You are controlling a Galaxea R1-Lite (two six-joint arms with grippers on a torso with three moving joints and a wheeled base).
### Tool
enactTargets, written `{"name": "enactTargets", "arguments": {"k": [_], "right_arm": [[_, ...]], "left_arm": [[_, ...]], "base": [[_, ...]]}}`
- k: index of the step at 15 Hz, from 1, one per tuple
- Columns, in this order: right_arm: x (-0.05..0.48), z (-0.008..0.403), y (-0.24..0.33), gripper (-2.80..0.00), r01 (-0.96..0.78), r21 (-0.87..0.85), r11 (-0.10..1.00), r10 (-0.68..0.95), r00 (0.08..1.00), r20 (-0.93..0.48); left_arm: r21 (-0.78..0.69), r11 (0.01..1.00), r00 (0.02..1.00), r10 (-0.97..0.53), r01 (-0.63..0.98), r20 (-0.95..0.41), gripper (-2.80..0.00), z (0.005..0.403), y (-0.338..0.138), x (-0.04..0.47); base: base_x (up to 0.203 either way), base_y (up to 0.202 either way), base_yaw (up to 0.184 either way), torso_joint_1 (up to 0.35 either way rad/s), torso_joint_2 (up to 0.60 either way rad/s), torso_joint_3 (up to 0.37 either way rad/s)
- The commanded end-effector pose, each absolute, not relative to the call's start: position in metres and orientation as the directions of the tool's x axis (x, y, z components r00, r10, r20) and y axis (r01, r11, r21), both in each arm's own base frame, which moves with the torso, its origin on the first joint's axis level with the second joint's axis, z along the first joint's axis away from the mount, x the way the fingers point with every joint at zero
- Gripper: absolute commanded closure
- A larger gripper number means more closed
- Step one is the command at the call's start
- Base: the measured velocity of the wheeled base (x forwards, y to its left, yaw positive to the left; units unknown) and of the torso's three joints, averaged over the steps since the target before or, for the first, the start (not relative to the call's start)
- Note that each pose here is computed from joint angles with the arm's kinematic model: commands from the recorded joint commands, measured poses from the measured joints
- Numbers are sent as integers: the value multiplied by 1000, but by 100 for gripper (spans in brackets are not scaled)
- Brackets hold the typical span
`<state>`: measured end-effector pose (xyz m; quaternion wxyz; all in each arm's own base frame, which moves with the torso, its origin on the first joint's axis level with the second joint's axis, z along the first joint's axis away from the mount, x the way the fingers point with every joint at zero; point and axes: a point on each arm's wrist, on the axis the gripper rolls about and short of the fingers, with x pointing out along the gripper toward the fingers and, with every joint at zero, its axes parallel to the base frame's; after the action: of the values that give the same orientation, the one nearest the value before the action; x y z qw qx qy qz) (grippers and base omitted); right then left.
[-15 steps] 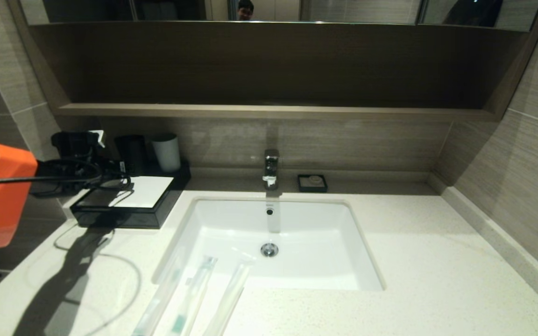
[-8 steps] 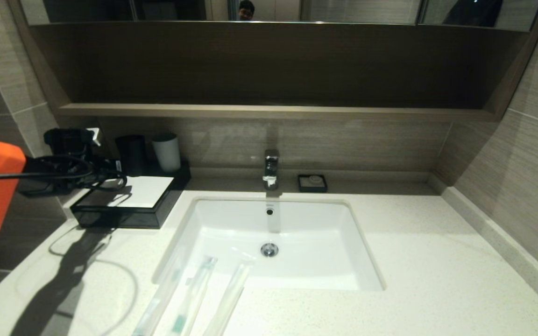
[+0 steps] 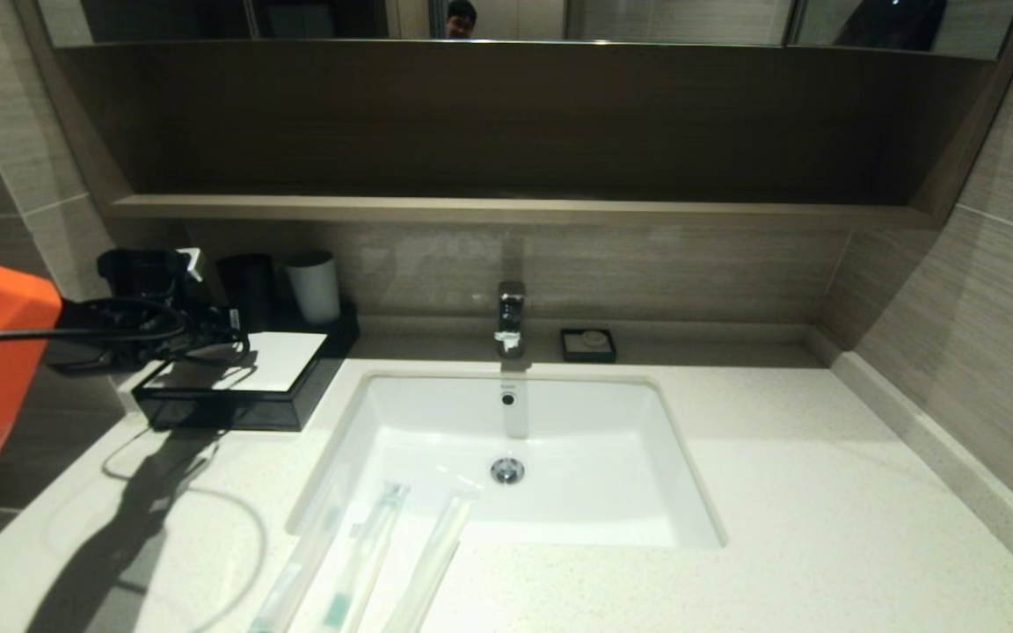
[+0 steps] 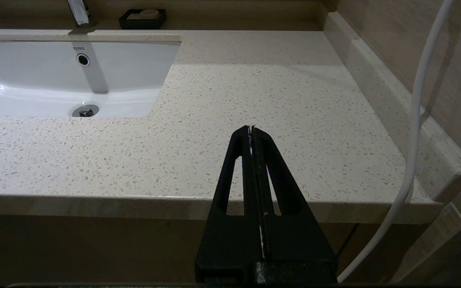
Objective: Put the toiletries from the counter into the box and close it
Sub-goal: Place the cup on the storage box
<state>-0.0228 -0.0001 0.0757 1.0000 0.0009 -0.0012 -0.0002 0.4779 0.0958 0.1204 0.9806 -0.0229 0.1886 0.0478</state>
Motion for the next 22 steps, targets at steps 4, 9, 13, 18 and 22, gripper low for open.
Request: {"name": "enactTargets", "arguments": {"k": [4, 9, 13, 18, 22], "right_arm": [[-23, 75, 0, 0, 0, 2, 1000, 0, 1000, 5], [-23, 75, 0, 0, 0, 2, 1000, 0, 1000, 5], [-23, 75, 0, 0, 0, 2, 1000, 0, 1000, 5], [-23, 75, 0, 0, 0, 2, 1000, 0, 1000, 5], [-23, 75, 0, 0, -2, 2, 1000, 2, 1000, 2]], "left_arm": [[-33, 996, 924, 68, -86, -377, 0, 112, 93, 484], [-35, 997, 931, 53, -70, -362, 0, 110, 94, 491], [-35, 997, 933, 54, -71, -356, 0, 109, 95, 494], [-34, 997, 934, 55, -71, -352, 0, 112, 95, 493], [-32, 997, 935, 58, -74, -351, 0, 120, 95, 486]], "base": [[0, 0, 0, 0, 0, 0], [0, 0, 0, 0, 0, 0], [0, 0, 0, 0, 0, 0], [0, 0, 0, 0, 0, 0], [0, 0, 0, 0, 0, 0]]}}
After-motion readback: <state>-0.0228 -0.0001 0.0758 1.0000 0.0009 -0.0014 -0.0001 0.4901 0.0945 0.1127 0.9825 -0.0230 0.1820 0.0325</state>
